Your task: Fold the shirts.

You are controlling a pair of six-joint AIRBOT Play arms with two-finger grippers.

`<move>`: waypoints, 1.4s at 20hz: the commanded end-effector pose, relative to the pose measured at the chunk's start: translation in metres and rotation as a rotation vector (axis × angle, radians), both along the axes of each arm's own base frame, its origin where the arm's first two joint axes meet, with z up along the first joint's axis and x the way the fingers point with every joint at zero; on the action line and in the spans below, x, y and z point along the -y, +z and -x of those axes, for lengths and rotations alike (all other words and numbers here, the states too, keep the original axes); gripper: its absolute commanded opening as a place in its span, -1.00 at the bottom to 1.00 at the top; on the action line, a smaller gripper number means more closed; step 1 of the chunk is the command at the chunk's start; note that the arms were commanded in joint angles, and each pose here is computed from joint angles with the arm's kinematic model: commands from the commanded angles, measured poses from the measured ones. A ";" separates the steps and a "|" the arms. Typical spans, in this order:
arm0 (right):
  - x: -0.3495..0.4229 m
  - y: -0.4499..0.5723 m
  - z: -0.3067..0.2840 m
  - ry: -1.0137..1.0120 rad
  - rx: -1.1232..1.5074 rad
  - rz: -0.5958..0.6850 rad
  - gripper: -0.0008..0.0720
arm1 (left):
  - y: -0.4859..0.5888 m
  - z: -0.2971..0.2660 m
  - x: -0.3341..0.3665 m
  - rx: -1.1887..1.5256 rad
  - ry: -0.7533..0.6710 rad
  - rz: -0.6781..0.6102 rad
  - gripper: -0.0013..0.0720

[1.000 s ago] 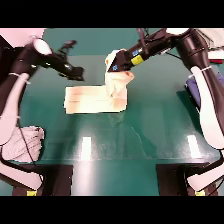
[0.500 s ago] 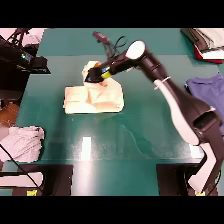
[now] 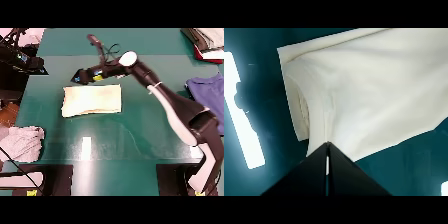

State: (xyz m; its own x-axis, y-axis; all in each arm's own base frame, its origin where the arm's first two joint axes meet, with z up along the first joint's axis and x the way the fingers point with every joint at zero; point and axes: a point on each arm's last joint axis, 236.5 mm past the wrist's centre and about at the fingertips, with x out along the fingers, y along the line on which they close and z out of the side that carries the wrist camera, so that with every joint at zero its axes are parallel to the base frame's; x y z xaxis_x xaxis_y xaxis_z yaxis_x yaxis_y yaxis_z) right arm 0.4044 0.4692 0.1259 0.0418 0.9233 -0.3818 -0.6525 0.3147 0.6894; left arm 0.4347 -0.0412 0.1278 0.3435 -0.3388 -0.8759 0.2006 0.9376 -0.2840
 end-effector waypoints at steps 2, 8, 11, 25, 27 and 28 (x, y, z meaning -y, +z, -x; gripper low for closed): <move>0.112 -0.051 0.002 -0.055 -0.128 0.254 0.39 | 0.000 0.002 0.000 -0.003 -0.010 -0.002 -0.88; 0.229 -0.139 -0.003 -0.409 -0.448 0.314 1.00 | 0.000 0.001 0.000 0.001 -0.009 -0.002 -0.88; 0.214 -0.169 0.007 -0.403 -0.572 0.250 1.00 | 0.001 -0.001 0.001 0.008 -0.007 0.003 -0.88; 0.080 -0.185 -0.015 -0.199 -0.506 0.137 -0.91 | 0.000 0.004 0.003 -0.005 -0.029 0.004 -0.88; 0.082 -0.174 -0.022 -0.193 -0.462 0.124 -0.93 | 0.000 0.004 0.003 -0.005 -0.029 0.005 -0.88; 0.089 -0.164 -0.028 -0.207 -0.444 0.116 -0.93 | 0.000 0.004 0.005 -0.007 -0.034 0.006 -0.88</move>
State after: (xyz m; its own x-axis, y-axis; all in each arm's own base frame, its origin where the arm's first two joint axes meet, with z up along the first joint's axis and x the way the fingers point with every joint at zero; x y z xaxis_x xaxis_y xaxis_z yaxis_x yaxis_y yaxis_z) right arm 0.4231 0.3811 -0.0537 0.0061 0.8548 -0.5189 -0.1761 0.5117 0.8409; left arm 0.4316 -0.0446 0.1278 0.3302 -0.3527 -0.8755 0.2254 0.9302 -0.2898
